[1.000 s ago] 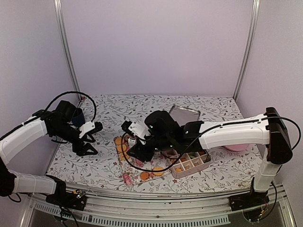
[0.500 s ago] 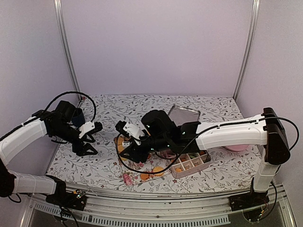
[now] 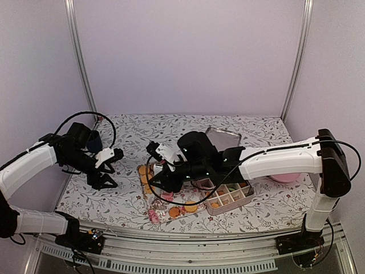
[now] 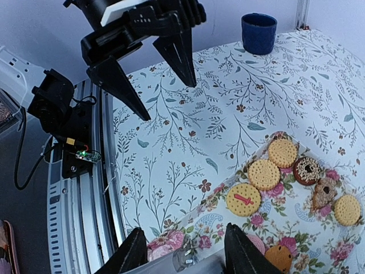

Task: Pack the cookies
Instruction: Adjust the fake cookies on the plate.

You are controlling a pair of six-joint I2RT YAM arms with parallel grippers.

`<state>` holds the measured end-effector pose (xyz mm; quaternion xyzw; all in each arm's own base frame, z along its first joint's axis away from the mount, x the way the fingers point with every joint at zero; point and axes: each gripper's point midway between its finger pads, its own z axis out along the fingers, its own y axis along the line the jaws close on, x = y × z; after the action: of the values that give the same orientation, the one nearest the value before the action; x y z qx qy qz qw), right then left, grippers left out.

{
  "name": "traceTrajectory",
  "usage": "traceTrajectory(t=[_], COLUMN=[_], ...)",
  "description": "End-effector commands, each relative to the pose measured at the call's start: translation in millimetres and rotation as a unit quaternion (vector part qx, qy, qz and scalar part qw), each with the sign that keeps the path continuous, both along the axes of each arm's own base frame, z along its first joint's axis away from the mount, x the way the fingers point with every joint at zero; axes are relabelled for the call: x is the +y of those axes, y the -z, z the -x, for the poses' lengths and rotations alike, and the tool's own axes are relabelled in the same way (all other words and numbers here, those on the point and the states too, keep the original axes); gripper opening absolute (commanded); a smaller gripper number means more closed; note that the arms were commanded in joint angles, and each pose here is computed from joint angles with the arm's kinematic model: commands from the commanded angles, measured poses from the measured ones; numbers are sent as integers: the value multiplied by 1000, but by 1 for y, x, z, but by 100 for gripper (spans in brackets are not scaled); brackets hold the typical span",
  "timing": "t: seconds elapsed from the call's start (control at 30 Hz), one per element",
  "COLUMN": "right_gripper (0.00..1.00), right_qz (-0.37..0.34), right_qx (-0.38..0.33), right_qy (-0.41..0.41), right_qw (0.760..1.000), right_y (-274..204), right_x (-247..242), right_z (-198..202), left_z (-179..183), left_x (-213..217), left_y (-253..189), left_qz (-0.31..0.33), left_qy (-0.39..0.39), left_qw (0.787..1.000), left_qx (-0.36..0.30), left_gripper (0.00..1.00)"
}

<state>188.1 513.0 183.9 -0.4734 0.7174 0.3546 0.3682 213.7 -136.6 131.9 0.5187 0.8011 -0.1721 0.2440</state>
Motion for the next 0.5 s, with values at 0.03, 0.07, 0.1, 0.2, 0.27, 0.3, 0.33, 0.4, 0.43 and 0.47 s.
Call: traceTrajectory(t=[0.03, 0.07, 0.1, 0.2, 0.27, 0.3, 0.33, 0.4, 0.43, 0.47], right_gripper=[53, 54, 54, 56, 56, 56, 55, 51, 48, 45], right_qz=[43, 44, 45, 46, 47, 48, 46, 46, 45, 45], right_qx=[21, 21, 22, 24, 24, 23, 23, 22, 20, 20], right_qy=[30, 31, 32, 37, 38, 38, 39, 39, 40, 40], right_qw=[998, 998, 998, 998, 998, 998, 998, 998, 998, 998], right_y=[28, 29, 29, 31, 32, 32, 31, 30, 30, 29], right_x=[-23, -23, -24, -25, -25, -24, -24, -23, -23, -23], right_z=[-4, -4, -4, -5, -6, -6, -6, -7, -7, -8], left_z=[1, 1, 1, 0, 0, 0, -1, -1, 0, 0], left_x=[2, 2, 2, 2, 2, 2, 2, 2, 3, 3], left_y=[-1, -1, 0, -1, -1, -1, -2, -2, -2, -2], left_qz=[1, 1, 1, 1, 1, 0, 0, -1, -2, -1], left_qy=[0, 0, 1, 0, -1, -1, -1, -1, -1, -1], left_qw=[1000, 1000, 1000, 1000, 1000, 1000, 1000, 1000, 1000, 1000], left_qx=[-7, -6, -6, -5, -6, -6, -7, -8, -8, -7], left_gripper=[70, 70, 70, 70, 70, 70, 70, 70, 70, 69])
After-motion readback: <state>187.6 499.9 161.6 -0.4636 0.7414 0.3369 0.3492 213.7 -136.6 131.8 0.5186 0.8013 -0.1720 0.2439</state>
